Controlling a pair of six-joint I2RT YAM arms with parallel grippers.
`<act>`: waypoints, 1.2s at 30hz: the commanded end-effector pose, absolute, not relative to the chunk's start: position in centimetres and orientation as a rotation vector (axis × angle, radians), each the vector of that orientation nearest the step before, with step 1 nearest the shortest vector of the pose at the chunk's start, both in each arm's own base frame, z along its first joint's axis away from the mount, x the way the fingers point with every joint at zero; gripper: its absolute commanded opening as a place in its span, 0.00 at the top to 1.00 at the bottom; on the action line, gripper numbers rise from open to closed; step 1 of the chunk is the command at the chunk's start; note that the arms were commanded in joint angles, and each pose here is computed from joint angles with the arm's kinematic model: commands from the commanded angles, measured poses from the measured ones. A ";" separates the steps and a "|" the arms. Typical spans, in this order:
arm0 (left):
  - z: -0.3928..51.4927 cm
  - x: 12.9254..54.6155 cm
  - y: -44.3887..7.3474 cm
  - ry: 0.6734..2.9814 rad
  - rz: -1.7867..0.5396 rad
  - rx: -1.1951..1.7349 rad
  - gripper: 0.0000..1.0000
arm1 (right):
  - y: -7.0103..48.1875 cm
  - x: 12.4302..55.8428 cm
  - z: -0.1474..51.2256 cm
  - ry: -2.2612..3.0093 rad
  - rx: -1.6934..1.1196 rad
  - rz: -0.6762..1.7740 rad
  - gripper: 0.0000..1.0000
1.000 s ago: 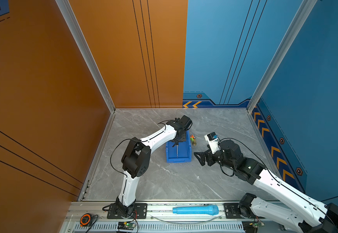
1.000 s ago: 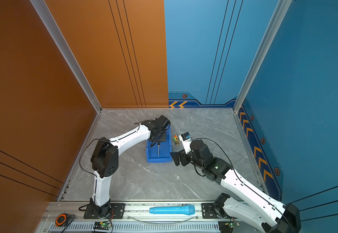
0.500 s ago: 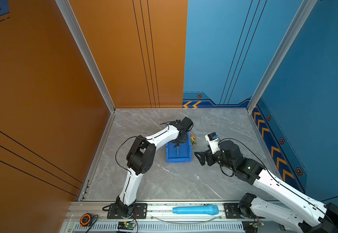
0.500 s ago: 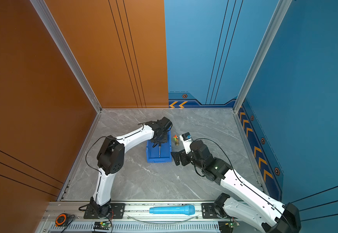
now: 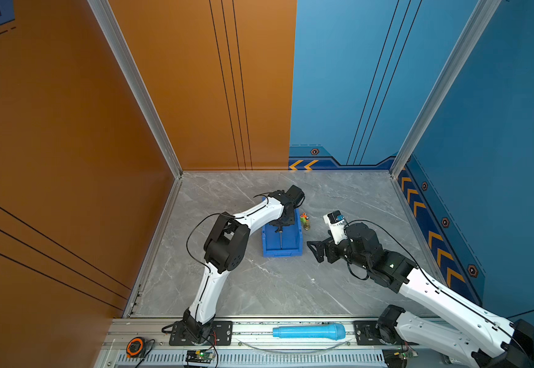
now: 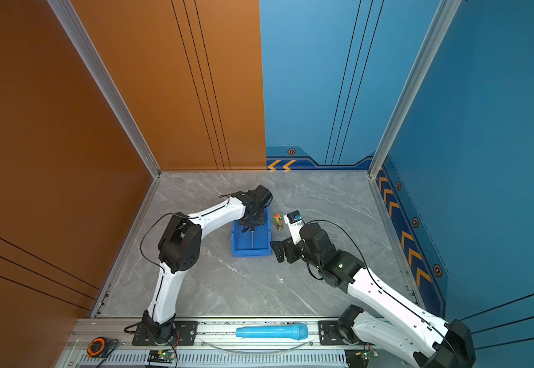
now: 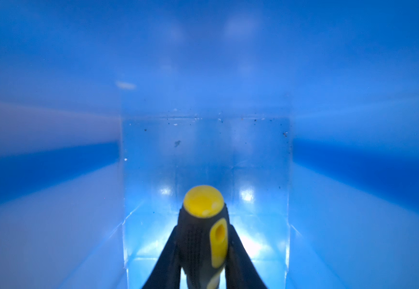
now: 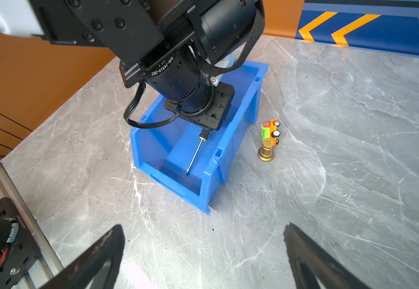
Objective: Put the screwdriver in the bin
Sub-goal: 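Lower the screwdriver tip into the bin and open the left gripper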
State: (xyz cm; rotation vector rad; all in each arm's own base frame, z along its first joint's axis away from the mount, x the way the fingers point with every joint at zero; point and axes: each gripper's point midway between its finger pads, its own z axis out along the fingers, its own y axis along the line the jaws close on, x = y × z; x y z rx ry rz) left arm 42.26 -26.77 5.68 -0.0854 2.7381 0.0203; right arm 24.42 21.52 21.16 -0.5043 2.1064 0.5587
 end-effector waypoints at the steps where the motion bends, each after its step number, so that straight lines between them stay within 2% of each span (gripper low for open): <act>1: 5.2 42.8 -26.6 2.742 0.035 -0.111 0.95 | 20.7 24.8 21.2 2.091 -0.470 0.526 0.00; 15: 3.8 42.4 -26.4 2.764 0.063 -0.116 0.92 | 20.6 24.9 21.5 2.083 -0.464 0.528 0.00; 26: 7.1 41.9 -26.5 2.684 0.075 -0.093 0.92 | 20.5 24.8 21.5 2.082 -0.462 0.528 0.00; 36: 5.3 41.1 -26.7 2.735 0.061 -0.112 0.92 | 20.7 24.9 21.7 2.077 -0.464 0.537 0.00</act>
